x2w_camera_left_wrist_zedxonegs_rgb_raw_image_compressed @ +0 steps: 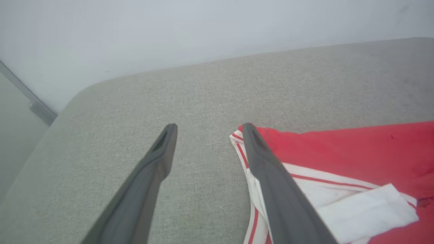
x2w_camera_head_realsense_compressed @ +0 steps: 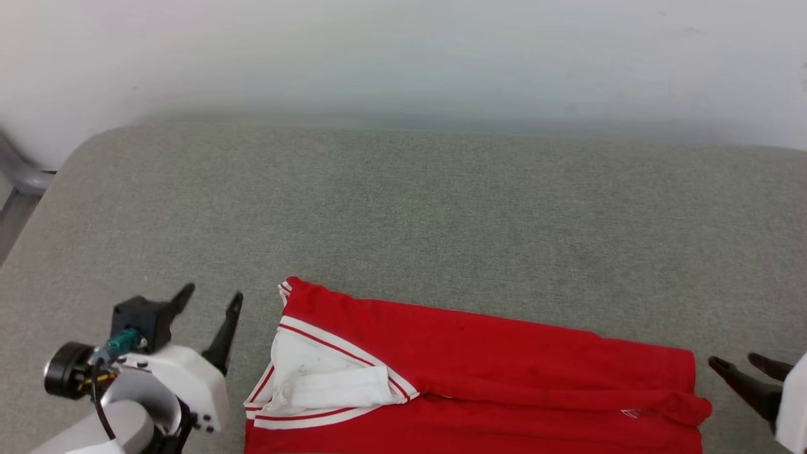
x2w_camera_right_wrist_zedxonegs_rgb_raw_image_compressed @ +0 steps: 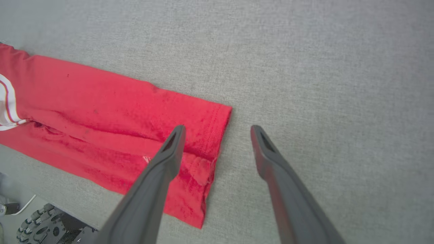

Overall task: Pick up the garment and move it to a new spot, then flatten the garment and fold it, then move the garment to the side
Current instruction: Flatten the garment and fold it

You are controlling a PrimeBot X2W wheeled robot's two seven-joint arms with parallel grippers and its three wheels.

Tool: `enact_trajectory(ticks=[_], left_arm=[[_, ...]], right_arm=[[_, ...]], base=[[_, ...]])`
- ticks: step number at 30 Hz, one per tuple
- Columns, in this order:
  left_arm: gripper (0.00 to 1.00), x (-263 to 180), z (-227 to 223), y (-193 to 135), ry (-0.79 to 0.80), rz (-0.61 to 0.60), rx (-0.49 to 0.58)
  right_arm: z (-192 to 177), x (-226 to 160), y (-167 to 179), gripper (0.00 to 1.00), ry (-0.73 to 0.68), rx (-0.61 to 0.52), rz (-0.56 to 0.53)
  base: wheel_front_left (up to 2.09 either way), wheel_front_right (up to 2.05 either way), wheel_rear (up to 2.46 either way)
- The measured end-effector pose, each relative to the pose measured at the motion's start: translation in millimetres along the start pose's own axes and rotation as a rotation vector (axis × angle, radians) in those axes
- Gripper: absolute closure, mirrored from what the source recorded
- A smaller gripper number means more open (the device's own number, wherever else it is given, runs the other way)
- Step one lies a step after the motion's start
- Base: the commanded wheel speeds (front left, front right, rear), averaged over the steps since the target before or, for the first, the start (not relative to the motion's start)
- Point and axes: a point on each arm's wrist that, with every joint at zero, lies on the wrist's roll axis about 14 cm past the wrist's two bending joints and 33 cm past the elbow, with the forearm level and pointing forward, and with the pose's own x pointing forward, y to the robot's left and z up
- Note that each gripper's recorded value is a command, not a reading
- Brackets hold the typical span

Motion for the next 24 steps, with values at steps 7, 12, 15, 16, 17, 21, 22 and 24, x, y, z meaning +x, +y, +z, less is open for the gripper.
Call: enact_trajectory(ticks=[7, 12, 15, 16, 17, 21, 22, 24], left_arm=[[0.0, -10.9, 46.2, 18.8, -0.209, 0.161, 0.014], [0.0, -33.8, 50.2, 37.3, -0.298, 0.308, 0.026], [0.0, -40.5, 44.6, 39.9, -0.307, 0.348, 0.014], [0.0, -42.2, 41.4, 40.1, -0.304, 0.356, 0.007], [0.0, -44.1, 39.5, 41.5, -0.306, 0.369, 0.004], [0.0, -48.6, 35.2, 42.4, -0.32, 0.399, -0.009], [0.0, -49.5, 33.3, 41.2, -0.32, 0.401, -0.01], [0.0, -51.5, 27.4, 38.7, -0.318, 0.411, -0.016]], right_arm=[[-23.0, 4.6, -21.3, 0.0, 0.187, 0.03, -0.046], [-42.7, 24.2, -10.0, 0.0, 0.289, 0.094, -0.01], [-52.1, 32.8, -1.5, 0.0, 0.322, 0.11, 0.013], [-55.3, 35.1, 1.2, 0.0, 0.334, 0.112, 0.02], [-58.8, 37.5, 4.2, 0.0, 0.347, 0.113, 0.028], [-67.9, 46.8, 12.9, 0.0, 0.369, 0.128, 0.051], [-69.4, 49.4, 14.4, 0.0, 0.371, 0.132, 0.054], [-76.6, 55.8, 19.1, 0.0, 0.382, 0.144, 0.064]], base=[[0.0, 0.0, 0.0], [0.0, 0.0, 0.0], [0.0, 0.0, 0.0], [0.0, 0.0, 0.0], [0.0, 0.0, 0.0], [0.0, 0.0, 0.0], [0.0, 0.0, 0.0], [0.0, 0.0, 0.0]])
